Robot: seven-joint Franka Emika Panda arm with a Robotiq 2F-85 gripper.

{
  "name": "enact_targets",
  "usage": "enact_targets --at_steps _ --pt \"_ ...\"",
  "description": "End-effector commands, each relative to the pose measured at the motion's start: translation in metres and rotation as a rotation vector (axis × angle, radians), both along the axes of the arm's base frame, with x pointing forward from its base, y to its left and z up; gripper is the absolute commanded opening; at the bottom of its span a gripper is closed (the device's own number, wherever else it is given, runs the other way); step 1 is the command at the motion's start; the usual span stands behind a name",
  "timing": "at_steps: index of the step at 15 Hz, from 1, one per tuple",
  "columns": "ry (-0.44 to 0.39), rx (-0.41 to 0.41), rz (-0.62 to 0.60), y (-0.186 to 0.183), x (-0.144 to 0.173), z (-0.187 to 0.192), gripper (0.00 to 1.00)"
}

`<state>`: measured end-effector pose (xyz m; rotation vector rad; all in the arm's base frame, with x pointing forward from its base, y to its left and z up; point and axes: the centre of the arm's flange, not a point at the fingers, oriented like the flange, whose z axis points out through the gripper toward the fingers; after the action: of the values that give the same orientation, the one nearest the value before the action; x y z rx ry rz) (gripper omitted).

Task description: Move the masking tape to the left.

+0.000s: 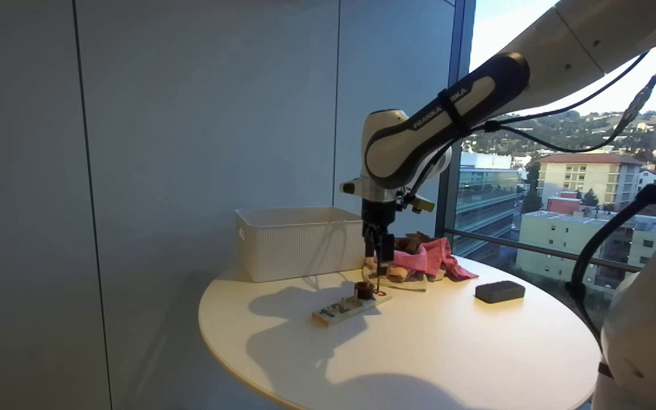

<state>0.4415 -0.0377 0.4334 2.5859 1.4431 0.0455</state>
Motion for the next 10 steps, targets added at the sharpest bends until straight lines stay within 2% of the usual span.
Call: enact_targets --at_steps 1,4,7,8,10 --pt "-0.013 0.023 -0.201 0.007 -0.034 0.061 1.0" --pt "0.032 0.022 -0.371 0.002 -0.057 0.091 1.0" --pt "0.062 0.034 -0.535 -0.003 -0.073 0.096 1.0" --pt "0.061 0.014 -0.442 -0.004 -0.066 0.086 1.0" --pt "0.062 0.016 -0.452 -0.004 -0.069 0.087 1.0"
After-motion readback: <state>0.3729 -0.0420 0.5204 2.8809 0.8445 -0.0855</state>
